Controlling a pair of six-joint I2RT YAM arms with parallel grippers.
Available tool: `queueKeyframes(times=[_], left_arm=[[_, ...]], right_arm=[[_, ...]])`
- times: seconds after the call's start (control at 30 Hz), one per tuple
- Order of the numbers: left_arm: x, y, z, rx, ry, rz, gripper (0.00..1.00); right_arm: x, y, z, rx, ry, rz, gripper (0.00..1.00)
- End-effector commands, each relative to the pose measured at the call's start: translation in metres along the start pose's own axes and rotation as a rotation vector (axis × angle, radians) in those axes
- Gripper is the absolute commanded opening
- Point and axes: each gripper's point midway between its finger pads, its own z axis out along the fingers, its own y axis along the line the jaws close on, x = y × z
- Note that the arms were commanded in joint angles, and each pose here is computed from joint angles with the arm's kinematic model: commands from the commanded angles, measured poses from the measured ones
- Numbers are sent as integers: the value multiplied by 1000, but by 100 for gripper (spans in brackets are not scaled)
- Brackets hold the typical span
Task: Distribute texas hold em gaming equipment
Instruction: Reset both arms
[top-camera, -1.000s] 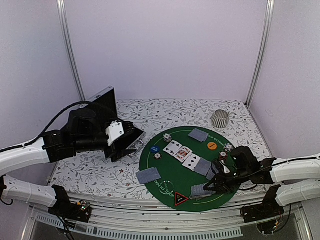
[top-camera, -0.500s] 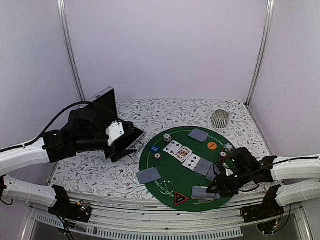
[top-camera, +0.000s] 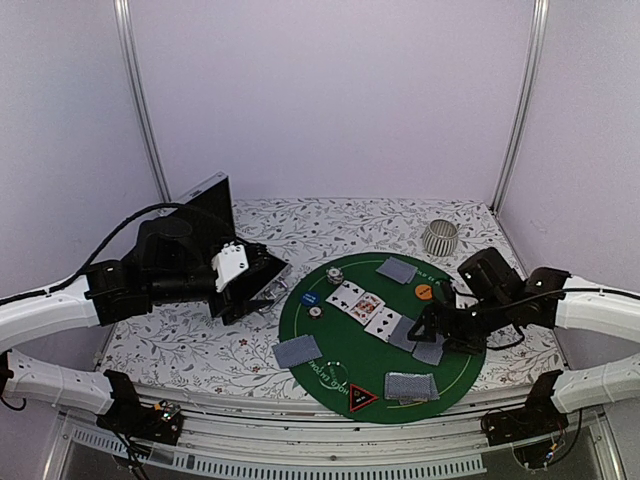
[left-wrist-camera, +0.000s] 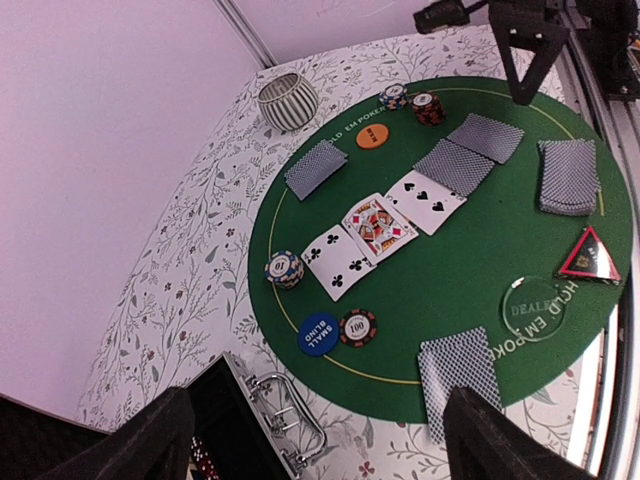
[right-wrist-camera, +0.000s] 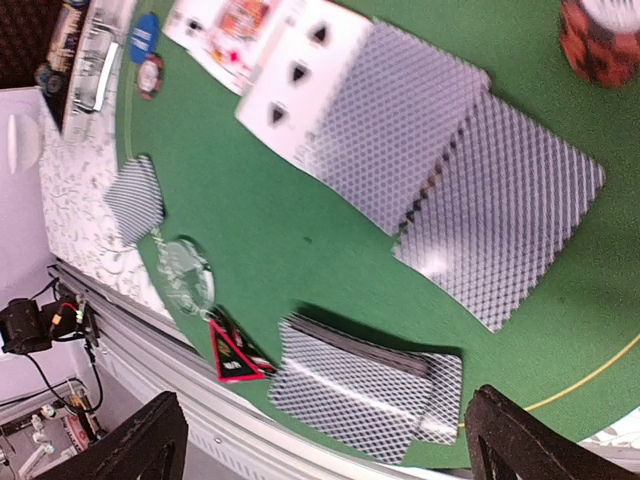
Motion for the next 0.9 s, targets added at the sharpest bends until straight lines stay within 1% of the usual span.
queueKeyframes(times=[0.0, 0.03, 0.07, 0.17, 0.23, 0.3, 0.4, 0.47, 0.5, 0.6, 0.67, 0.77, 0.87], left_arm=[[-4, 1, 1, -2, -7, -3, 89], [-4, 4, 2, -13, -4, -6, 89], [-4, 7, 2, -29, -5, -9, 89], [-4, 18, 4, -88, -3, -28, 90], [-3, 31, 3, -144, -4, -51, 91], [0, 50, 1, -229, -5, -89, 92], [8, 89, -9, -377, -22, -175, 93], [15, 121, -22, -498, -43, -254, 93], [22, 139, -31, -566, -54, -306, 93], [46, 197, -74, -802, -127, -495, 93], [62, 219, -105, -946, -172, -577, 93], [86, 235, -151, -1167, -215, -631, 93], [108, 238, -197, -1381, -222, -645, 96]], right_arm=[[-44, 56, -32, -46, -122, -202, 99], [-60, 82, -46, -85, -173, -298, 99], [-74, 96, -51, -82, -207, -349, 99], [-131, 135, -79, -97, -404, -510, 99], [-171, 150, -102, -134, -543, -548, 99], [-212, 143, -132, -155, -682, -551, 99], [-263, 105, -181, -128, -891, -511, 99], [-291, 56, -217, -46, -1034, -450, 99], [-296, 36, -229, -29, -1075, -426, 99], [-296, -27, -248, 6, -1170, -354, 99], [-290, -63, -255, 64, -1242, -321, 99], [-279, -105, -253, 152, -1302, -293, 99], [-267, -119, -239, 178, -1319, -349, 99]])
